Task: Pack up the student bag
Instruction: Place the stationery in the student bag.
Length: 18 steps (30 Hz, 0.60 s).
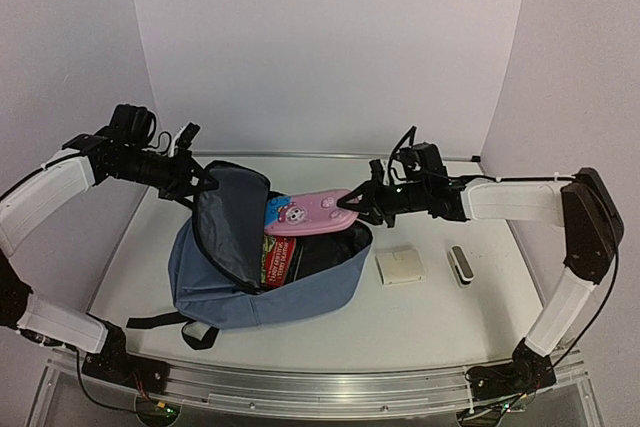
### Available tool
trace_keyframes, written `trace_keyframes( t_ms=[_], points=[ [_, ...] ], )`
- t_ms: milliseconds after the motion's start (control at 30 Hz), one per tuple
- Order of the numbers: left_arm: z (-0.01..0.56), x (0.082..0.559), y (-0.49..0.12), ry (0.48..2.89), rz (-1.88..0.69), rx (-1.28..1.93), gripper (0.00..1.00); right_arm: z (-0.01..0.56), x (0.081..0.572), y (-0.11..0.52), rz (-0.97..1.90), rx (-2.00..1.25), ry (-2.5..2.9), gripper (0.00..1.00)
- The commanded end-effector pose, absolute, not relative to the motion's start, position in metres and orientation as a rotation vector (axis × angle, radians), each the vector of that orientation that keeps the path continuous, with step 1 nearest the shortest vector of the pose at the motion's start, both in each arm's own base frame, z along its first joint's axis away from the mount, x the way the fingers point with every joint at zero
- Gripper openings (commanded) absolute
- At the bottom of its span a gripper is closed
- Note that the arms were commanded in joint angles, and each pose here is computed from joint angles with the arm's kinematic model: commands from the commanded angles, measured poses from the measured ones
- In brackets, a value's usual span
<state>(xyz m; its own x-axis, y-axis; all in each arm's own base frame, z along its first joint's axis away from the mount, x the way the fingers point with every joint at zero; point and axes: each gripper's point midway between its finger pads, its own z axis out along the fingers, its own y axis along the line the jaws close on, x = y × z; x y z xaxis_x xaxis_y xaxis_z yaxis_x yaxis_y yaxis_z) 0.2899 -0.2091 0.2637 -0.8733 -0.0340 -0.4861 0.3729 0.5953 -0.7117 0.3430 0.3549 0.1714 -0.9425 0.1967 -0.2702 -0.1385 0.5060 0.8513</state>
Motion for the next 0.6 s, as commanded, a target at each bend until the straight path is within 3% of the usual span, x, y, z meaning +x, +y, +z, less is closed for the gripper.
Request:
trace_keyframes(
  t_ms=[0,267,467,567],
  points=[
    [0.289,0.289,-0.217,2.248,-1.247,0.454,0.00,0.186,0.350,0.391,1.488,-0.028,2.367,0.00],
    [0.284,0.285,-0.227,2.180,-1.328,0.557,0.00,0.157,0.359,0.446,1.449,-0.056,2.403,0.00],
    [0.277,0.282,-0.232,2.136,-1.395,0.589,0.00,0.139,0.360,0.490,1.451,-0.096,2.410,0.13],
    [0.271,0.285,-0.232,2.143,-1.388,0.584,0.00,0.133,0.364,0.489,1.393,-0.069,2.402,0.26]
  ],
)
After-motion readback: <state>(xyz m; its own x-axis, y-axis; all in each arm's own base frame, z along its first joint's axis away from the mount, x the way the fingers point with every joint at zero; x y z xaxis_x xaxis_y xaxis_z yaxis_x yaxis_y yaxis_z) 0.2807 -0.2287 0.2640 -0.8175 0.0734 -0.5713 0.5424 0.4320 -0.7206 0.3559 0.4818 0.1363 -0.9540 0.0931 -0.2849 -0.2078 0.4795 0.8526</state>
